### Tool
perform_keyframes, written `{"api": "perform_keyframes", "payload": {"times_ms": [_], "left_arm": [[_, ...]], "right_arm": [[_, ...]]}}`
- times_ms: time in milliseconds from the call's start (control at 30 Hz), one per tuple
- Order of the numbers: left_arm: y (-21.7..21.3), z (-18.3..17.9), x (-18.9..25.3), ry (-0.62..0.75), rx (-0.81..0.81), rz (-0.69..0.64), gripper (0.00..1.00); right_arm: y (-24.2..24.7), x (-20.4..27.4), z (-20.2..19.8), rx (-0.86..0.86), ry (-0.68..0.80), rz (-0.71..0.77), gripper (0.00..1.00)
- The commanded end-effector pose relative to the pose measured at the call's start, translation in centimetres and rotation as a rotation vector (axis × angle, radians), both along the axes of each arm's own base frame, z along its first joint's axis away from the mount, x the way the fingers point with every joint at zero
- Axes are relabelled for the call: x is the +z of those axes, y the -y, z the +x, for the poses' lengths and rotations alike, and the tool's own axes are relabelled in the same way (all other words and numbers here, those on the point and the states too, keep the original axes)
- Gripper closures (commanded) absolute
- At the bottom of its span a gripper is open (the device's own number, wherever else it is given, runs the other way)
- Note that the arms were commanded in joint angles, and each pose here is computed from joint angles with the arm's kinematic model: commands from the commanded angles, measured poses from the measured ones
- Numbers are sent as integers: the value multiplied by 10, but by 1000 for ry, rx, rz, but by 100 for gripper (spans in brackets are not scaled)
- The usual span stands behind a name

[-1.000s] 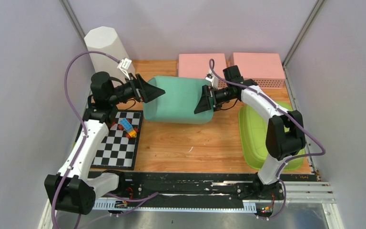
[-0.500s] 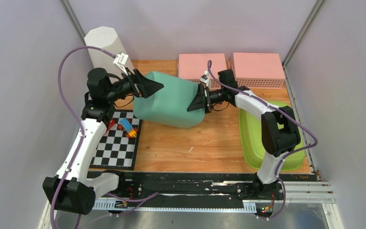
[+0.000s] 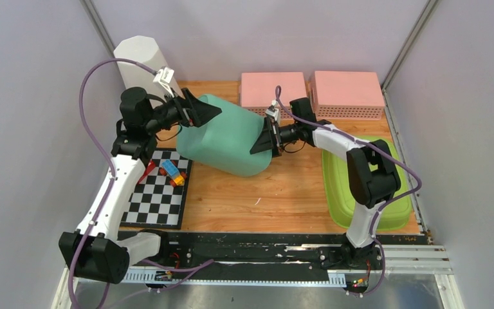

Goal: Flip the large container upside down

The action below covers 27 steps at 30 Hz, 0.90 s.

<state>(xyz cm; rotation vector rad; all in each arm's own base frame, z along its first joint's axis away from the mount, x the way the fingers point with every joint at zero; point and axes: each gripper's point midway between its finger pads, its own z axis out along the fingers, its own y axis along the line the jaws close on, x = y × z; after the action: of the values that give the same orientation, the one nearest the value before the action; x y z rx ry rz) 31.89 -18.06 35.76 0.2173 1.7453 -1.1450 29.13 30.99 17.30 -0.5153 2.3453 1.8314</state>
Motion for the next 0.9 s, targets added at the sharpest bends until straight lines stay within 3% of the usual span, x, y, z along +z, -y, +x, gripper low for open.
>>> {"api": "perform_keyframes", "payload": {"times_ms": [0,867], "left_arm": [[14,-2,-3,-38,-58,-7,0],[49,16,-22,-66,-133,40,0]], "right_arm": [[-10,6,-6,77,92,31,0],[54,-5,34,-111,73,-58,0]]}}
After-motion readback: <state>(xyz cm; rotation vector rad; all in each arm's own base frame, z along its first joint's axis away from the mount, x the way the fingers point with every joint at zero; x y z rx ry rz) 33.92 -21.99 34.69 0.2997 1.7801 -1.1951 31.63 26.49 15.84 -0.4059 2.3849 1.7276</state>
